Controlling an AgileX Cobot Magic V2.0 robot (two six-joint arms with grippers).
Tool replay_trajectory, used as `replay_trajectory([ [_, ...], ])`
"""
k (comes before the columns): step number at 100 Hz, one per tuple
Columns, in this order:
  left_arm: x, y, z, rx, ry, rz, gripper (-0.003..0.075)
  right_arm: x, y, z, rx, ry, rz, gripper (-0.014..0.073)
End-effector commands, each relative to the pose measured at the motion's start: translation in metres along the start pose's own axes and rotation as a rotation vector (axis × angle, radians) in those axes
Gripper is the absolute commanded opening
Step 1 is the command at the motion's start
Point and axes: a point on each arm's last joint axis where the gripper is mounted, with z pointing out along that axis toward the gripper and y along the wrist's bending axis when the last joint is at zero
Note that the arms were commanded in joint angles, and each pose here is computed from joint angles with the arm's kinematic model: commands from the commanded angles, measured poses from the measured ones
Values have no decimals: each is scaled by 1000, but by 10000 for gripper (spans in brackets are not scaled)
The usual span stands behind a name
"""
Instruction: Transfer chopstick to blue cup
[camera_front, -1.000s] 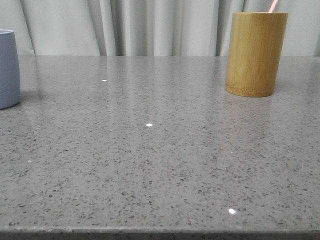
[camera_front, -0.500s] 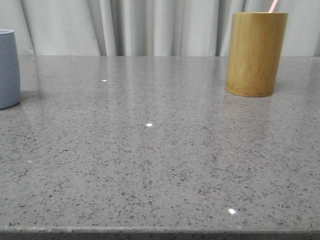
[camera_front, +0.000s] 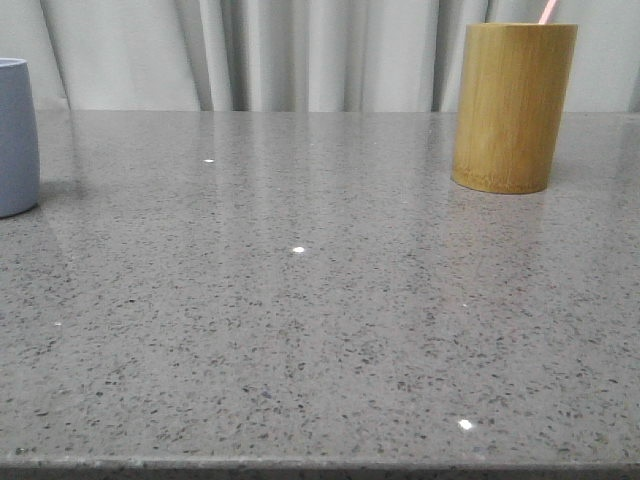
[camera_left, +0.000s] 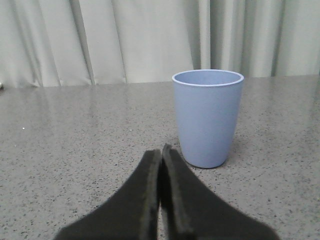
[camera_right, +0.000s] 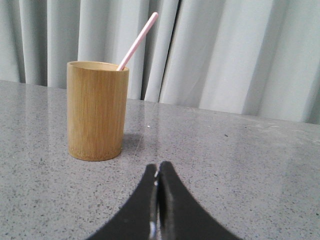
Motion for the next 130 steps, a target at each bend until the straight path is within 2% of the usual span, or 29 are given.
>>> replay_trajectory([
  [1, -35, -3, -5, 21, -98, -61, -19, -35, -1, -4, 7, -149, 24, -66],
  [11, -58, -5, -4, 32, -27, -71, -19, -58, -2, -8, 11, -97, 39, -66],
  [44, -145, -14, 17, 62, 328, -57, -19, -131, -5, -2, 18, 193, 42, -66],
  [56, -168, -16, 26, 68, 402, -47, -19, -154, -6, 4, 16, 296, 50, -66],
  [69, -175, -17, 38, 68, 448, -46, -19, -168, -5, 11, 9, 340, 63, -66],
  [115, -173, -17, 46, 66, 468, -48, -13, -170, -5, 16, 6, 311, 68, -63],
  [124, -173, -17, 46, 67, 468, -46, 41, -170, -5, 16, 6, 310, 68, -12],
  [130, -173, -17, 46, 73, 467, -20, 134, -171, -5, 16, 6, 308, 68, 69],
])
